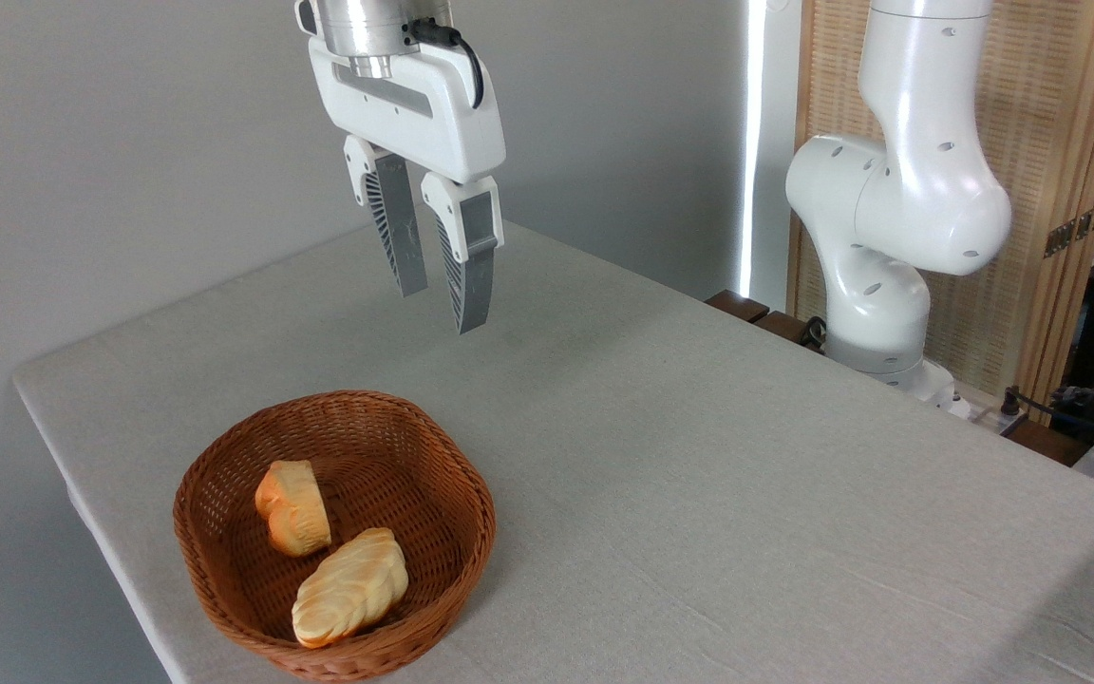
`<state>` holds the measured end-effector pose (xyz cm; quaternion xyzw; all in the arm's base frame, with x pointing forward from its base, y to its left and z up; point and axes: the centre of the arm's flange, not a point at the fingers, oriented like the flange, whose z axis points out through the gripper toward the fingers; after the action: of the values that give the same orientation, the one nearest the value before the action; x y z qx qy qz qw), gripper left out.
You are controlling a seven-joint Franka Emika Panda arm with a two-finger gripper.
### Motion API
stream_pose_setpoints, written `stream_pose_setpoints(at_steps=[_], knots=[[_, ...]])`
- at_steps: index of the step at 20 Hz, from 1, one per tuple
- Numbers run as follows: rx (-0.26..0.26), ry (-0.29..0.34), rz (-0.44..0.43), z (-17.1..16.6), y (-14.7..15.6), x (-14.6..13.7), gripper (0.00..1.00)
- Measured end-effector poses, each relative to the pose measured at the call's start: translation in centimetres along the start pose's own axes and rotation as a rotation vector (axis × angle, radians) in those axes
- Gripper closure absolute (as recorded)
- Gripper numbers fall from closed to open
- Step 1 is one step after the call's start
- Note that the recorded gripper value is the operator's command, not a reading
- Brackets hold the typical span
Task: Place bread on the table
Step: 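Move the open gripper toward the wicker basket, then lower the gripper onto the small orange-brown roll in the basket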
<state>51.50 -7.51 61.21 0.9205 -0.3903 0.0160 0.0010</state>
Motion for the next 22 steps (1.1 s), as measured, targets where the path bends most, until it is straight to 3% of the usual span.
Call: stream_pose_setpoints(at_steps=[7,16,22], knots=[[-0.030,0.013,0.006,0.6,0.4,0.7,0.00],[0.058,0.145,0.035,1.4,-0.1,4.5,0.00],[0.090,0.187,0.047,4.2,-1.6,6.6,0.00]])
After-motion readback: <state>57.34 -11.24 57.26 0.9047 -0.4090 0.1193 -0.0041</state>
